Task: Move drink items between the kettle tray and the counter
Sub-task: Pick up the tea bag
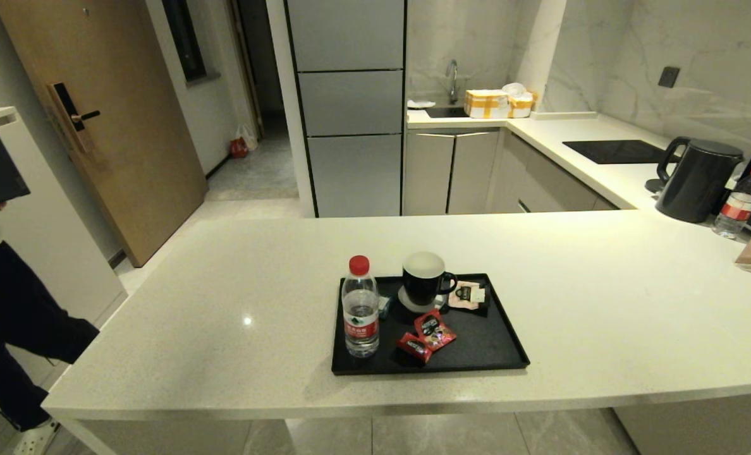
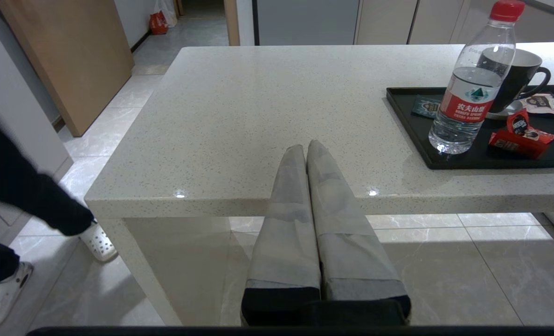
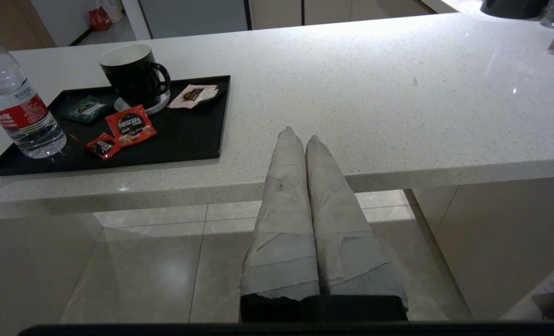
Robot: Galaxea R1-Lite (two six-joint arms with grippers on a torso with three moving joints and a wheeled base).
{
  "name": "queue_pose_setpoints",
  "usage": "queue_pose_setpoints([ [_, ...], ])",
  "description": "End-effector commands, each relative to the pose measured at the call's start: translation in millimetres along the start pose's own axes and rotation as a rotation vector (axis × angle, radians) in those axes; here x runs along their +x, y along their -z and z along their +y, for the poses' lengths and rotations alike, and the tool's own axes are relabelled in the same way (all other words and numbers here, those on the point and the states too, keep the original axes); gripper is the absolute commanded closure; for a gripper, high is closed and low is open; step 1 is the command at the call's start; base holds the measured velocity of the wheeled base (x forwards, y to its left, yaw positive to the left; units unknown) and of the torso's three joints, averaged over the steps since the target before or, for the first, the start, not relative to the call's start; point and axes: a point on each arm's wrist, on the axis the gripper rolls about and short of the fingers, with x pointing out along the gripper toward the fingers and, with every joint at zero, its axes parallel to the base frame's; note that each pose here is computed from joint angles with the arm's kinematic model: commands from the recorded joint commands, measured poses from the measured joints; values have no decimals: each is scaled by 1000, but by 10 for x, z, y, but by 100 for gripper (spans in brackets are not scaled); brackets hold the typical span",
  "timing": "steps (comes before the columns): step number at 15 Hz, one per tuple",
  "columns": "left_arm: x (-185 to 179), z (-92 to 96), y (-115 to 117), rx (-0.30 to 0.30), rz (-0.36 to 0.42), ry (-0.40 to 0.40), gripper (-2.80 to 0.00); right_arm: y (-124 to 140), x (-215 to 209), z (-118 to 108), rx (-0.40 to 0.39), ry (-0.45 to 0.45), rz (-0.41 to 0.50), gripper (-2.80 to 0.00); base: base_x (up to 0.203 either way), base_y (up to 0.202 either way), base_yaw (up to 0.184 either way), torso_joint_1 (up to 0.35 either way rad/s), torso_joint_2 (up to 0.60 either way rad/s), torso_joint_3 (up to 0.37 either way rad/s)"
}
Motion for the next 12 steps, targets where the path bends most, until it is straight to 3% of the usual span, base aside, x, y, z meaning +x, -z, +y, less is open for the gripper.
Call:
queue_pose_setpoints([
  [1, 7, 0, 34, 0, 10, 0, 0, -1, 0, 0, 2, 1, 1, 0, 0, 0, 0, 0, 0, 0],
  [4, 7, 0, 34, 0, 10, 0, 0, -155, -27, 2, 6, 3, -8, 0, 0, 0, 0, 0, 0, 0],
  [7, 7, 0, 34, 0, 10, 0, 0, -883, -123, 19, 106, -7, -53, 0, 0, 0, 0, 0, 0, 0],
  [8, 7, 0, 34, 0, 10, 0, 0, -1037, -84, 24, 148, -9, 21, 0, 0, 0, 0, 0, 0, 0],
  [9, 7, 0, 34, 0, 10, 0, 0, -1074, -15, 31, 209, -21, 159, 0, 0, 0, 0, 0, 0, 0],
  [12, 7, 0, 34, 0, 10, 0, 0, -1093, 193, 85, 413, -162, 545, 0, 0, 0, 0, 0, 0, 0],
])
